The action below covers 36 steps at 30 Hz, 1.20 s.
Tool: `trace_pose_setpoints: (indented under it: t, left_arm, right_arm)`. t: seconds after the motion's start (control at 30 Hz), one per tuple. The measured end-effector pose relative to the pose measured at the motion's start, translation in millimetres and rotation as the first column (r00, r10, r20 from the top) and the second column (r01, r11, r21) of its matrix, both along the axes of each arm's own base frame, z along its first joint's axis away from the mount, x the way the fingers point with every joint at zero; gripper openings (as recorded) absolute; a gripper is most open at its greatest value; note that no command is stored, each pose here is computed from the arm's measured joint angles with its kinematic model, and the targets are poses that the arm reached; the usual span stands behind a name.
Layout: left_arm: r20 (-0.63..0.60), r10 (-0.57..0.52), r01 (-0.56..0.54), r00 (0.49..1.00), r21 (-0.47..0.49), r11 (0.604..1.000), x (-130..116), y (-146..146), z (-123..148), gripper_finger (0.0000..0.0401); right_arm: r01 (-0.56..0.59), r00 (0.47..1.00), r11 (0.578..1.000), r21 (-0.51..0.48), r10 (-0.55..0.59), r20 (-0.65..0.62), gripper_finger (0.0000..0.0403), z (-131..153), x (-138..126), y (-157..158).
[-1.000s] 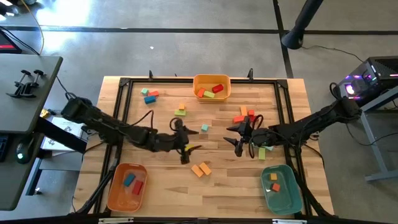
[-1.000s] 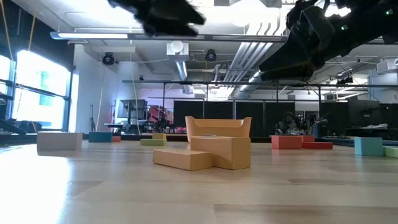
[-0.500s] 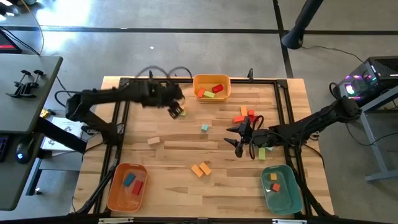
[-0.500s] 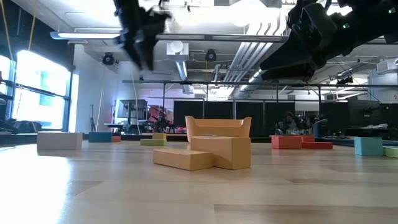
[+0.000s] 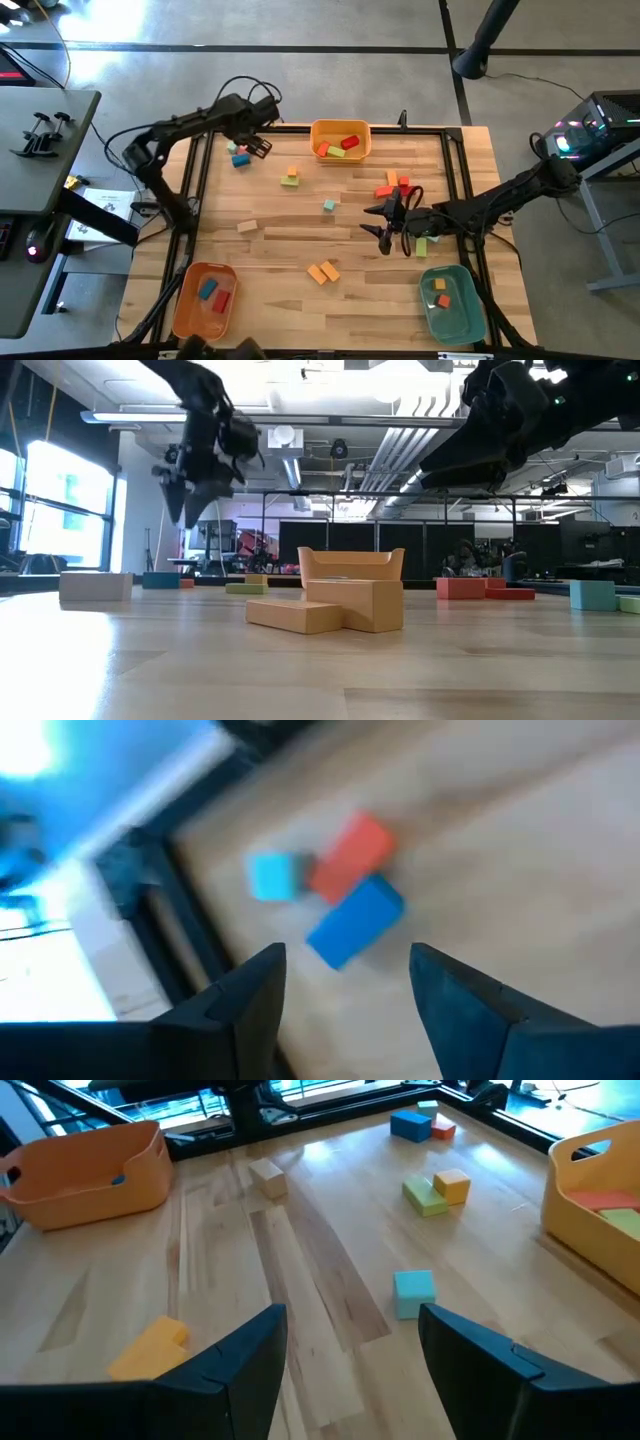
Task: Sort blocks by size
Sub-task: Put the blue wide rectangular block into the yellow bin
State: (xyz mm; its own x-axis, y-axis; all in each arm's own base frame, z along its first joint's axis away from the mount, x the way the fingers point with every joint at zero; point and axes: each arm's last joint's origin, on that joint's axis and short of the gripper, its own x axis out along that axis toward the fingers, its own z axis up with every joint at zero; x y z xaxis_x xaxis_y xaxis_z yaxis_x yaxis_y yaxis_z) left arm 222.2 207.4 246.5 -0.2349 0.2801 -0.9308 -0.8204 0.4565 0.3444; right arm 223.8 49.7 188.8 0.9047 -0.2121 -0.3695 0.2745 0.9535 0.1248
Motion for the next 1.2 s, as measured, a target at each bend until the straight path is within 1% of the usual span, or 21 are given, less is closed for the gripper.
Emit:
trace_pose_setpoints:
  t: [0.03, 0.1, 0.17, 0.23, 0.3, 0.4, 0.47, 0.57, 0.63, 0.7, 0.8, 0.93, 1.0, 1.1, 1.2]
  left_arm:
    - [0.013, -0.032, 0.033, 0.999, -0.064, 0.997, 0.1, 3.8, -5.8, 0.0198]
    - [0.037, -0.13, 0.134, 0.991, -0.182, 0.974, 1.0, 10.8, -18.1, 0.0198]
    - [0.037, -0.231, 0.232, 0.972, -0.266, 0.936, 1.3, 16.0, -29.5, 0.0198]
    - [0.004, -0.321, 0.305, 0.947, -0.327, 0.894, 1.9, 19.4, -40.8, 0.0198]
    - [-0.071, -0.393, 0.345, 0.917, -0.353, 0.869, 1.9, 22.0, -49.2, 0.0198]
    - [-0.198, -0.465, 0.378, 0.863, -0.359, 0.853, 1.3, 26.6, -57.5, 0.0198]
    - [-0.199, -0.496, 0.397, 0.846, -0.386, 0.833, 0.3, 29.6, -62.1, 0.0198]
    - [-0.152, -0.533, 0.422, 0.832, -0.45, 0.787, -1.3, 34.0, -72.1, 0.0198]
    - [-0.159, -0.552, 0.426, 0.819, -0.476, 0.769, -1.6, 35.4, -77.7, 0.0198]
    - [-0.158, -0.554, 0.424, 0.817, -0.487, 0.764, -2.4, 38.0, -82.2, 0.0198]
    - [-0.186, -0.552, 0.412, 0.812, -0.486, 0.771, -1.9, 41.1, -89.2, 0.0198]
    - [-0.206, -0.555, 0.41, 0.806, -0.482, 0.774, -1.2, 42.7, -93.0, 0.0198]
    - [-0.205, -0.549, 0.409, 0.81, -0.472, 0.781, -0.3, 43.5, -94.2, 0.0198]
    - [-0.175, -0.522, 0.396, 0.835, -0.468, 0.79, 1.4, 42.0, -94.5, 0.0198]
    - [-0.14, -0.531, 0.412, 0.836, -0.479, 0.775, 6.2, 37.2, -94.8, 0.0198]
  right_arm:
    - [-0.002, 1.0, 1.0, -0.004, 0.002, -0.002, 0.0224, -0.1, -0.1, 0.0]
    - [-0.008, 1.0, 1.0, -0.019, 0.008, -0.007, 0.0224, -0.3, -0.1, 0.0]
    - [-0.011, 1.0, 1.0, -0.026, 0.011, -0.009, 0.0224, -0.3, -0.1, 0.0]
    - [-0.012, 1.0, 1.0, -0.029, 0.012, -0.01, 0.0224, -0.3, -0.1, 0.0]
    - [-0.013, 1.0, 1.0, -0.029, 0.012, -0.011, 0.0224, -0.3, -0.1, 0.0]
    - [-0.013, 1.0, 0.999, -0.029, 0.012, -0.012, 0.0224, -0.8, -0.4, -0.1]
    - [-0.012, 1.0, 1.0, -0.029, 0.011, -0.022, 0.0224, -2.6, -1.3, -0.3]
    - [-0.011, 0.999, 1.0, -0.027, 0.01, -0.031, 0.0224, -3.7, -1.8, -0.5]
    - [-0.011, 0.999, 1.0, -0.028, 0.01, -0.031, 0.0224, -3.7, -1.8, -0.5]
    - [-0.011, 1.0, 1.0, -0.026, 0.01, -0.029, 0.0224, -3.6, -1.7, -0.4]
    - [-0.008, 1.0, 1.0, -0.019, 0.007, -0.028, 0.0224, -3.5, -1.8, -0.4]
    - [-0.001, 1.0, 1.0, 0.014, 0.001, -0.028, 0.0224, -4.3, -2.0, -0.3]
    - [-0.005, 1.0, 1.0, 0.017, 0.006, -0.031, 0.0224, -4.5, -2.1, -0.2]
    - [-0.004, 1.0, 1.0, 0.019, 0.005, -0.031, 0.0224, -4.6, -2.1, -0.2]
    - [-0.009, 0.999, 1.0, 0.019, 0.009, -0.031, 0.0224, -4.6, -2.3, 0.7]
